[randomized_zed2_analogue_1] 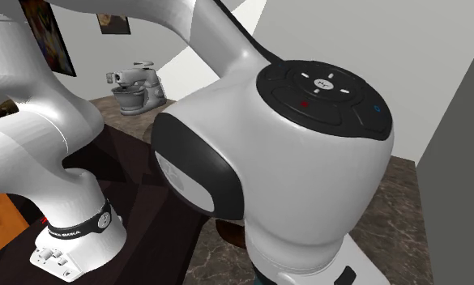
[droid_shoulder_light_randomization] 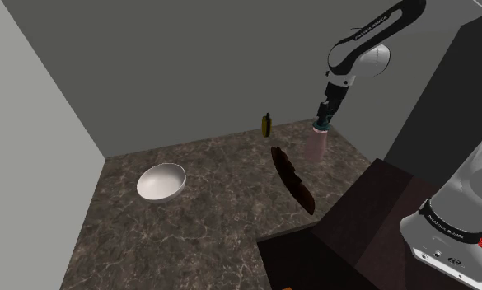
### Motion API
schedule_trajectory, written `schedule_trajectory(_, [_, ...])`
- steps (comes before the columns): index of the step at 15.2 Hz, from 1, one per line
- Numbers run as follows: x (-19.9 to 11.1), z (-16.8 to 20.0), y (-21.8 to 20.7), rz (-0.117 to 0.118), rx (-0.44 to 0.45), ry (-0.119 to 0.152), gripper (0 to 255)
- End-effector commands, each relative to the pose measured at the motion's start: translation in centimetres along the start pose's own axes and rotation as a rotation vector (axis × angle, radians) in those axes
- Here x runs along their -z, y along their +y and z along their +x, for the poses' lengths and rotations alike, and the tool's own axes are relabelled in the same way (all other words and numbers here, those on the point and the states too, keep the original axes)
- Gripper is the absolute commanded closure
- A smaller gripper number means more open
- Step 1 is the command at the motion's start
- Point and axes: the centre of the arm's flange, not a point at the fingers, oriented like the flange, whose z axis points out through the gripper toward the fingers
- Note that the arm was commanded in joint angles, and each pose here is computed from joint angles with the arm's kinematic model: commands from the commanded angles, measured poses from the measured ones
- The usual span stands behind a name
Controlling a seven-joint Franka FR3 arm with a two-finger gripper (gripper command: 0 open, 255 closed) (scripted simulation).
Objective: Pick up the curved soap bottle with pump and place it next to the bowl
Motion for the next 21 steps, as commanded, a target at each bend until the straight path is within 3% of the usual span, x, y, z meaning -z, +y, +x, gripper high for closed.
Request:
schedule_trajectory(1, [0.9,0.0,-0.2,0.001,0.0,-0.002,255])
schedule_trajectory(21, [11.2,0.2,-2.3,0.001,0.0,-0.002,255])
